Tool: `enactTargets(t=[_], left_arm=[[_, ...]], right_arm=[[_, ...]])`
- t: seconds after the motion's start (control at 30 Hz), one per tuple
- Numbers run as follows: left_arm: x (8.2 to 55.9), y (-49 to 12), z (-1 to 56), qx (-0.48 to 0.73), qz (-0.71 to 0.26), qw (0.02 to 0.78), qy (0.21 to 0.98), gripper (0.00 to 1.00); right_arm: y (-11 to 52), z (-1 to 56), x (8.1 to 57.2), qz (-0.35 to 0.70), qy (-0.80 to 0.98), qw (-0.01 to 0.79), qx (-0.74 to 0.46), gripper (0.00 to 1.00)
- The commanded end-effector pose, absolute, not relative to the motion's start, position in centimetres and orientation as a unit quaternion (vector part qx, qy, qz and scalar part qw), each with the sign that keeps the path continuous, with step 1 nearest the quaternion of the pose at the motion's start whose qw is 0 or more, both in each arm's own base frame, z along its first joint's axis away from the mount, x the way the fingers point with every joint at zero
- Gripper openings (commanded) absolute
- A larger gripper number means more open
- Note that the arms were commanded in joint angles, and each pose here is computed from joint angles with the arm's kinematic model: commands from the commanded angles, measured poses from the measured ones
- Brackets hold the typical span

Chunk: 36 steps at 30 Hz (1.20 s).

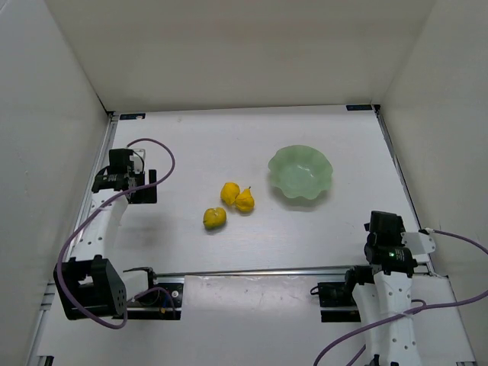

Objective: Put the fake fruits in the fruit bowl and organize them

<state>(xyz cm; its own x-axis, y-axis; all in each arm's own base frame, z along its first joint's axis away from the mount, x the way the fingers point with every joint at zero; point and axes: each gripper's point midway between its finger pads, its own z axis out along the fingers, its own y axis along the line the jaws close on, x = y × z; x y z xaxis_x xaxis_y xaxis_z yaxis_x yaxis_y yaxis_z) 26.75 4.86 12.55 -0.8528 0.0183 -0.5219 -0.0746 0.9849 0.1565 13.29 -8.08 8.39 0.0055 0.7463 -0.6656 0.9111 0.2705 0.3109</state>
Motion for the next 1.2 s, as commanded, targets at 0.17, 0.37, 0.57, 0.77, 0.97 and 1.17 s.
enactTargets(t=[0.17, 0.37, 0.57, 0.77, 0.97, 1.17], left_arm=[[28.3, -1.4, 16.2, 0.174, 0.047, 0.305, 0.935, 0.99], [27.5, -12.3, 14.4, 0.387, 0.021, 0.239, 0.89, 0.99], [27.4, -19.2, 10.8, 0.468, -0.023, 0.185, 0.864, 0.99], [25.7, -20.8, 6.3, 0.496, -0.055, 0.1, 0.861, 0.99], [26.6, -19.7, 3.5, 0.482, -0.009, 0.076, 0.873, 0.99], [25.9, -19.8, 5.1, 0.479, -0.02, 0.061, 0.876, 0.66]], right_arm=[[-7.4, 9.2, 15.5, -0.105, 0.754, 0.372, 0.531, 0.99], [-7.1, 9.7, 16.7, -0.112, 0.78, 0.345, 0.51, 0.99], [-6.6, 9.2, 16.9, -0.104, 0.791, 0.326, 0.506, 0.99], [-6.8, 9.3, 16.6, -0.105, 0.789, 0.34, 0.501, 0.99], [-7.1, 9.6, 16.3, -0.113, 0.786, 0.347, 0.499, 0.99], [-7.2, 10.2, 17.1, -0.113, 0.788, 0.348, 0.496, 0.99]])
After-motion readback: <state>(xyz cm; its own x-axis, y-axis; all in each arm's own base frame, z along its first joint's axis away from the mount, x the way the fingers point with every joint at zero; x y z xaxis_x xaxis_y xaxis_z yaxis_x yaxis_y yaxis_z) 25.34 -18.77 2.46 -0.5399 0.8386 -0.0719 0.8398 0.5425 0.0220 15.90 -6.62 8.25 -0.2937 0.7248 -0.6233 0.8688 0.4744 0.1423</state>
